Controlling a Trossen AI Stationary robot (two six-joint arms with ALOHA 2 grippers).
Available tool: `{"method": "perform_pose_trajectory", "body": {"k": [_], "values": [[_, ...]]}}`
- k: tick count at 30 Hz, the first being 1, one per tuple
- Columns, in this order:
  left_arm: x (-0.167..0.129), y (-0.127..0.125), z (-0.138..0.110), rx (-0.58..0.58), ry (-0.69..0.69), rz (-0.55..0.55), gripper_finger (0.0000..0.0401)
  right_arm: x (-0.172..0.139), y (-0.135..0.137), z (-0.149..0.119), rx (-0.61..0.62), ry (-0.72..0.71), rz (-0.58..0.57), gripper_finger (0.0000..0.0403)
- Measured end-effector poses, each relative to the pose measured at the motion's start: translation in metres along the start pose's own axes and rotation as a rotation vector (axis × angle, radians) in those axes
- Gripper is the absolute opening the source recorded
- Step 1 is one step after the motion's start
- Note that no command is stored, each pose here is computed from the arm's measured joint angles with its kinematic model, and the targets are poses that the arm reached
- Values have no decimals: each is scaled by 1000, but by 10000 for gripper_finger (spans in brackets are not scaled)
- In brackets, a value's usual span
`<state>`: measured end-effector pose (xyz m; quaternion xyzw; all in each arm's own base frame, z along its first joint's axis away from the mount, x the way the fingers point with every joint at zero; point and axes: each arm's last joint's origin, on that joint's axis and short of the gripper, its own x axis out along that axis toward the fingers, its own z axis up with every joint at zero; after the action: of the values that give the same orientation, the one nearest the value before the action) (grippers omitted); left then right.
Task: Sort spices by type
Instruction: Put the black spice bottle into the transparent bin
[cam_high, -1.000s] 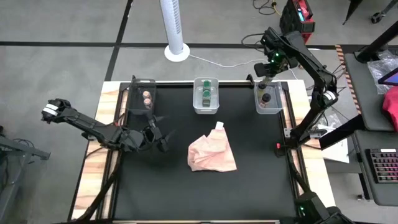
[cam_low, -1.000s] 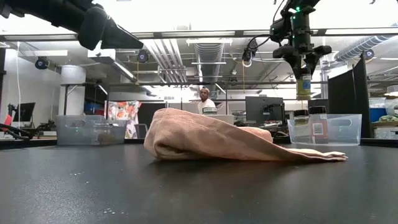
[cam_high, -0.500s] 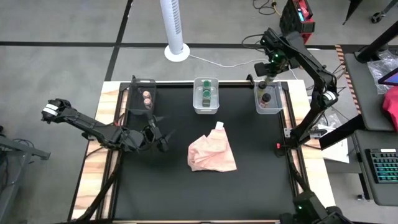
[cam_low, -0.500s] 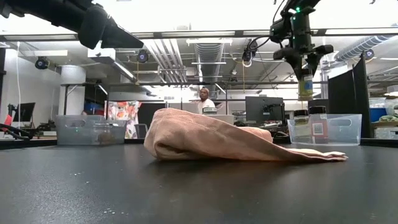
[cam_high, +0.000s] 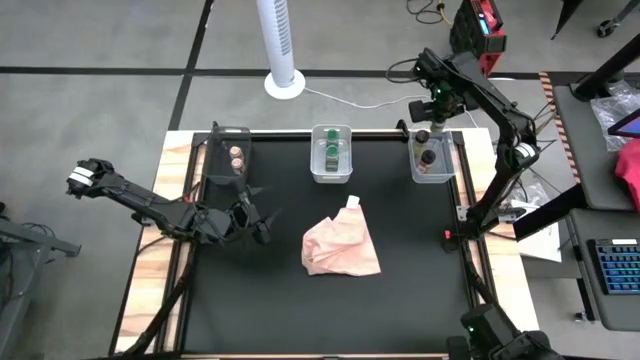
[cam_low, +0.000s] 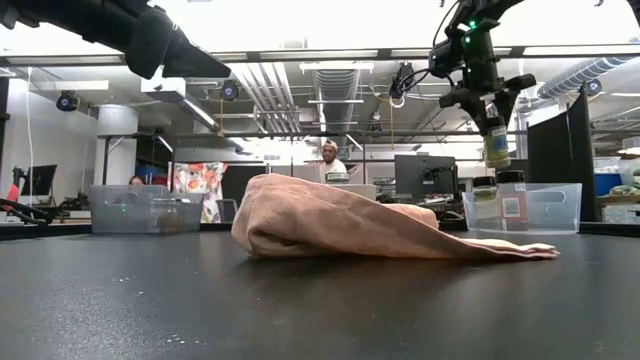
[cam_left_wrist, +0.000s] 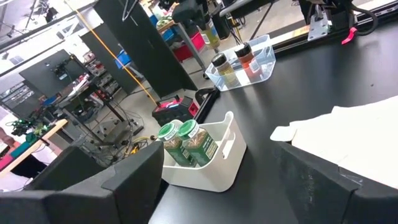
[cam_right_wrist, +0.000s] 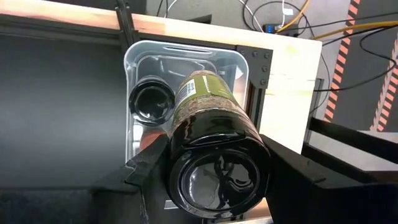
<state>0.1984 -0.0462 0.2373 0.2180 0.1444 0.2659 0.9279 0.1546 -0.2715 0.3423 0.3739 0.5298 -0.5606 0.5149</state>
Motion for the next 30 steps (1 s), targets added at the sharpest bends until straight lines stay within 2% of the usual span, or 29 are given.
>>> {"method": "perform_pose_trajectory", "body": {"k": [11,22,30], "values": [[0,0,-1,0,4,-1,284,2,1,-1,-7,6,-9,197],[0,0,-1,-7,4,-1,284,13,7,-4,-20,-1,-90,197],[0,0,-1,-17,4,-1,284,25,12,0,-21,-26,-77,197]]}}
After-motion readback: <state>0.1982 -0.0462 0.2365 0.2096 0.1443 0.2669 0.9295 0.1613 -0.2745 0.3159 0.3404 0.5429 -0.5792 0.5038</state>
